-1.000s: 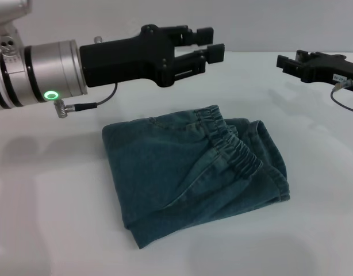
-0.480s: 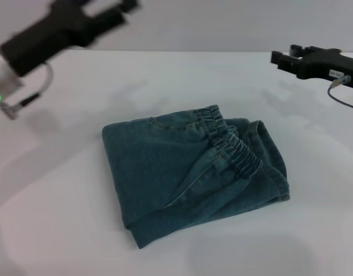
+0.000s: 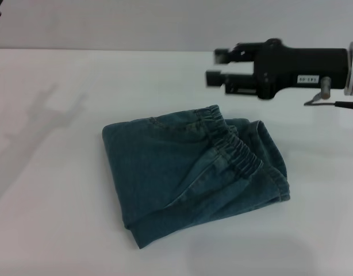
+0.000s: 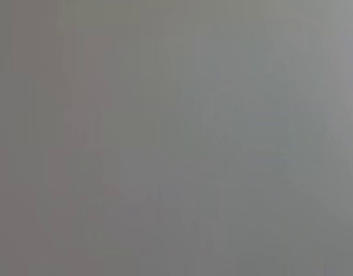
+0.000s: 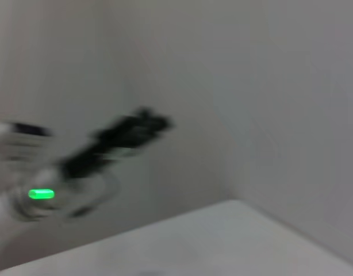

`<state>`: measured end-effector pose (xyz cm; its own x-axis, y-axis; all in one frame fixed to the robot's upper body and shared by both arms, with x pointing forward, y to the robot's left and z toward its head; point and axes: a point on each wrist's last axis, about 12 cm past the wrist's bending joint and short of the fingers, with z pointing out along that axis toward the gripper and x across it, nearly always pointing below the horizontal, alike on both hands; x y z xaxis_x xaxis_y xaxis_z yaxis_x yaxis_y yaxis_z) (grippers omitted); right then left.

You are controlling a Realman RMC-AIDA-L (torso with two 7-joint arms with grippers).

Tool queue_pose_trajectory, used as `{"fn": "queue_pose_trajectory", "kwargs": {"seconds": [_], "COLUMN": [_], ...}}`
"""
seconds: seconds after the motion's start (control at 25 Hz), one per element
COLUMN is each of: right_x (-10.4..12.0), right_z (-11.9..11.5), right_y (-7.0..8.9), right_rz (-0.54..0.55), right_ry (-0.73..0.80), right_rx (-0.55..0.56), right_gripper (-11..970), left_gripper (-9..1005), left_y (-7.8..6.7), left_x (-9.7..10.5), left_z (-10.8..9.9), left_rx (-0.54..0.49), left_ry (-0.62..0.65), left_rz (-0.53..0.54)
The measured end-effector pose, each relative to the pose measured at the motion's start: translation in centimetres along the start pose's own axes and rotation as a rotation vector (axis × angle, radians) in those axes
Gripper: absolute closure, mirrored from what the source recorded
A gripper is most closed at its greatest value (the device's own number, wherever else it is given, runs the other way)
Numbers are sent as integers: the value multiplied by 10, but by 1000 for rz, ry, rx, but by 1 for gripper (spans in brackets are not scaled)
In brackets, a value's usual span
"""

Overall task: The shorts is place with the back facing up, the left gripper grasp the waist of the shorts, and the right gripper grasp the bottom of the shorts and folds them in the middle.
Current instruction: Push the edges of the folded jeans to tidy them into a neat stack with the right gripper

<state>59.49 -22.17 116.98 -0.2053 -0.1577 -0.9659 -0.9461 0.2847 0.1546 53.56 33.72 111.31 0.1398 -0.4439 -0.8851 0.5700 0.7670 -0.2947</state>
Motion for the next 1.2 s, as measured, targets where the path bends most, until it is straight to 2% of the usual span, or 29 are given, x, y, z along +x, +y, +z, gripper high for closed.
{"fn": "queue_pose_trajectory", "kwargs": {"seconds": [0.04,0.08,0.12,0.16,0.24,0.36,0.56,0.92,1.2], "right_x": [-7,-7,-10,-12,-13,-4,22,38,51], "right_z": [5,5,10,14,25,47,75,93,98], "right_y": [8,8,12,16,22,33,47,54,49], "right_rz": [-24,-24,-38,-51,-69,-60,-18,3,28], "right_ry": [16,16,33,50,105,222,383,441,448], "right_rx": [-93,-93,-142,-187,-255,-344,-433,-434,-355], "right_gripper": [405,405,405,406,406,406,406,406,407], "left_gripper": [140,140,140,140,140,141,141,141,141], "left_y": [2,2,2,4,5,7,9,7,6], "left_x": [1,1,1,4,5,6,7,9,14], "left_z": [-9,-9,-9,-21,-24,-27,-29,-27,-30], "left_rx": [-32,-32,-32,-76,-91,-109,-133,-129,-145], "left_ry": [-10,-10,-10,-14,-17,-21,-30,-32,-33], "left_rz": [8,8,8,31,35,37,38,33,15]}}
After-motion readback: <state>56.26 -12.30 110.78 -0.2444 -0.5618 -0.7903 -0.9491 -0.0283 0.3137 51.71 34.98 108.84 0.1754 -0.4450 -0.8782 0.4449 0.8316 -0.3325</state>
